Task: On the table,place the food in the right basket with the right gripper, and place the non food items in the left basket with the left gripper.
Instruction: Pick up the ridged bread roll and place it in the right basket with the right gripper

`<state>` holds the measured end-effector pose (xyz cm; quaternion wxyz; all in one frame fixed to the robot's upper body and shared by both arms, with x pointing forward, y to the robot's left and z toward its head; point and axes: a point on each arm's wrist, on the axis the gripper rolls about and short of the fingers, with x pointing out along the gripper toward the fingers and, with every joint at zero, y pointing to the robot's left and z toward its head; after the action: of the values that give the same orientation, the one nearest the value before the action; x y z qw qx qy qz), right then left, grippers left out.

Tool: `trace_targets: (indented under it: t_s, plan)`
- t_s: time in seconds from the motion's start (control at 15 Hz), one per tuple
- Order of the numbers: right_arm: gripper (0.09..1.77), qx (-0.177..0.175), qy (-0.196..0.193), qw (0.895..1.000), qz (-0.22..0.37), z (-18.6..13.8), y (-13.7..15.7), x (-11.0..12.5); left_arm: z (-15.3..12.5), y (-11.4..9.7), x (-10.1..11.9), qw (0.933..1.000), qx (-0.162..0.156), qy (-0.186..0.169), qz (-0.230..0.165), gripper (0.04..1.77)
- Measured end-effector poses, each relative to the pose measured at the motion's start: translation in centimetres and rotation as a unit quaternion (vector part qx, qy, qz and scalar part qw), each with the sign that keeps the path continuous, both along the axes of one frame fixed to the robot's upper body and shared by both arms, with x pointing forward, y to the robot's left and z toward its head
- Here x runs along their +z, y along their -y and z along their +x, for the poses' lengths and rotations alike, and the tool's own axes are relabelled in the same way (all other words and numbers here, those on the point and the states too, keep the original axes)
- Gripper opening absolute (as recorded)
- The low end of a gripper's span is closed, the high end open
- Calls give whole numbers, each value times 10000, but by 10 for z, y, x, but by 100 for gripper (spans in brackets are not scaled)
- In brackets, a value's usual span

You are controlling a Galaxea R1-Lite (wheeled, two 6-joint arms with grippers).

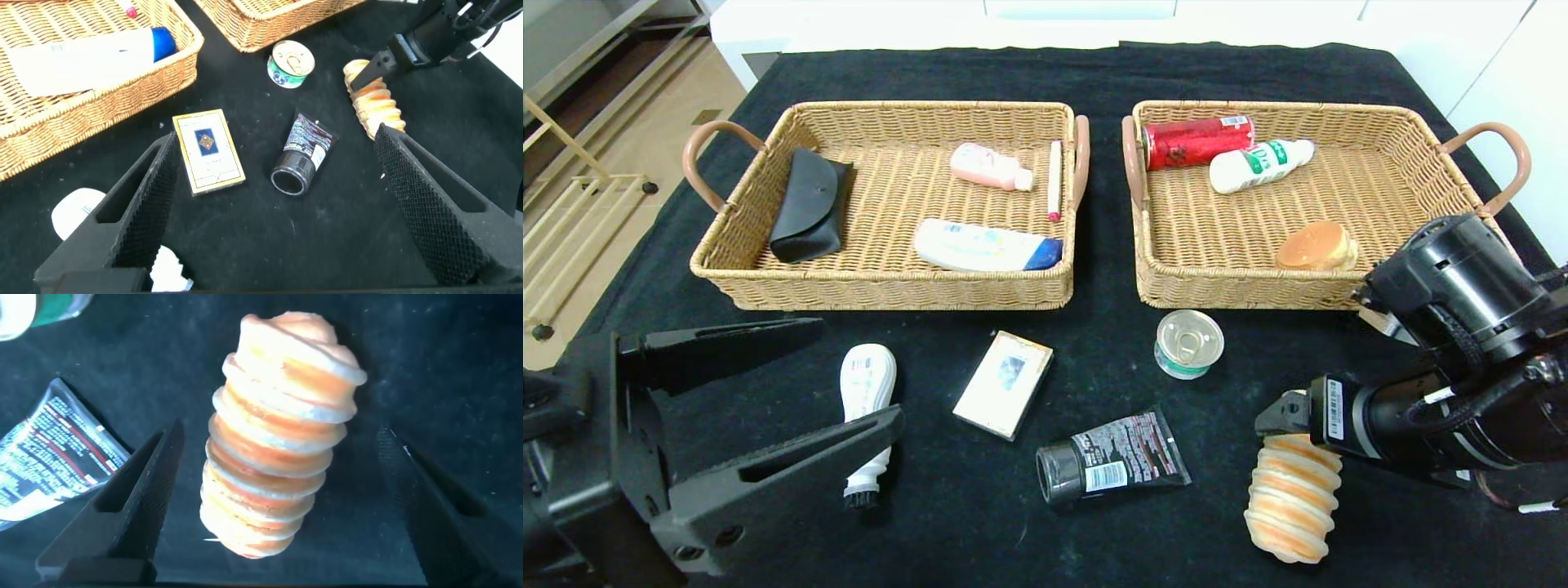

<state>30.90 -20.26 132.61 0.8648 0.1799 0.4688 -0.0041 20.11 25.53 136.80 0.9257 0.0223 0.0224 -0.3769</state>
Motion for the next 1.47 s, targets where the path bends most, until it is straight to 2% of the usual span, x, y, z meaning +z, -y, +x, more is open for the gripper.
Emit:
trace_targets:
  t_s: [0.6,0.67,0.87,1.13,1.2,1.27,1.47]
  plan:
    - [170,43,-224,9997,-6,4,-7,-11,-1,-1,1,10000,28,40,-6,172]
    - [161,55,-239,9997,0,4,-8,-12,-1,-1,1,10000,26,44,-11,172]
    - [114,53,-282,9996,-8,6,-8,-14,-1,-1,1,10000,28,50,-13,172]
    - [77,36,-315,9995,-29,8,-8,-16,-2,-1,1,10000,30,52,-14,172]
    - [60,36,-319,9995,-27,8,-9,-16,-2,-1,1,10000,28,50,-13,172]
    - [51,36,-317,9995,-26,8,-9,-16,-2,-1,1,10000,28,52,-13,172]
    - [48,34,-332,9994,-38,8,-9,-17,-2,-1,1,10000,27,46,-10,172]
